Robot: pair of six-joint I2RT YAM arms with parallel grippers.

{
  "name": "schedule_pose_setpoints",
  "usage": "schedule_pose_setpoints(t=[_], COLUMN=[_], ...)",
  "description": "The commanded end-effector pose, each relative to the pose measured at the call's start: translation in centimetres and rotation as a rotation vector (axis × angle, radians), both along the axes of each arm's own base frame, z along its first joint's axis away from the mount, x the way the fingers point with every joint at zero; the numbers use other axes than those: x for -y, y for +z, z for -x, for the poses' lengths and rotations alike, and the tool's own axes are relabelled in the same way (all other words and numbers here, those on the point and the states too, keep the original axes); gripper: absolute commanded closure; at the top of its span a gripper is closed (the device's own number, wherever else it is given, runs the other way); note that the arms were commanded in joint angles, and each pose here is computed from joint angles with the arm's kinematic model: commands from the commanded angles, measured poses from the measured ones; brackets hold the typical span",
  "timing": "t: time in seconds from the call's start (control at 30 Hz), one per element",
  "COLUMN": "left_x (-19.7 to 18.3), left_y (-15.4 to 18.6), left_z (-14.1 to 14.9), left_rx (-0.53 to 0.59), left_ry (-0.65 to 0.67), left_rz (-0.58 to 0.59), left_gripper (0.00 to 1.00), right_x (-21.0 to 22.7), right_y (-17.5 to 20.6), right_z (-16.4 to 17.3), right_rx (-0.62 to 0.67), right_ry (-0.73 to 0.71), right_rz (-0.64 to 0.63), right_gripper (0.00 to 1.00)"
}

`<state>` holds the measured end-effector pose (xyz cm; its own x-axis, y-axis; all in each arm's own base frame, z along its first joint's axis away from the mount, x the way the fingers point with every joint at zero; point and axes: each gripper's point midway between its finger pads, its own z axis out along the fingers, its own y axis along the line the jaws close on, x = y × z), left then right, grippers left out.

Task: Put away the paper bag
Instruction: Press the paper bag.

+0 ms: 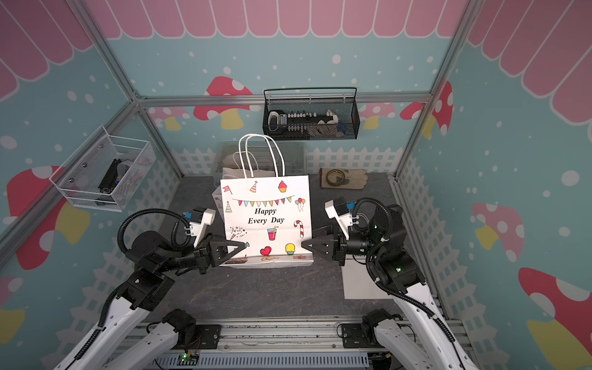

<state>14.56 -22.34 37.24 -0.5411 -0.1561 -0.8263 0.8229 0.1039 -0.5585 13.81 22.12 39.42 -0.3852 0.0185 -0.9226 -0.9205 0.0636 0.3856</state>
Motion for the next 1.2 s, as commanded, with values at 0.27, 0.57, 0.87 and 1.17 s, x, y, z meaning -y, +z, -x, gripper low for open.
schedule_pose_setpoints(t=[0.27,0.57,0.87,1.17], left_x=[-0.3,-0.3,-0.8,-1.8], left_y=[2.4,2.8,2.4,3.5], left_z=[-0.1,0.8,5.0,8.6], left_rx=[0.036,0.048,0.167,0.273], left_ry=[0.023,-0.012,-0.153,-0.245], left_rz=[0.056,0.059,0.02,0.044], left_gripper=[1.0,0.92,0.15,0.01], right_x=[0.4,0.2,0.5,0.5], right_y=[0.8,0.1,1.2,2.3], right_z=[1.6,0.5,0.2,0.3], right_rx=[0.042,0.02,0.044,0.051], right_ry=[0.03,-0.008,-0.049,-0.037], right_rz=[-0.01,0.007,0.001,-0.01], right_gripper=[0.86,1.0,1.0,1.0])
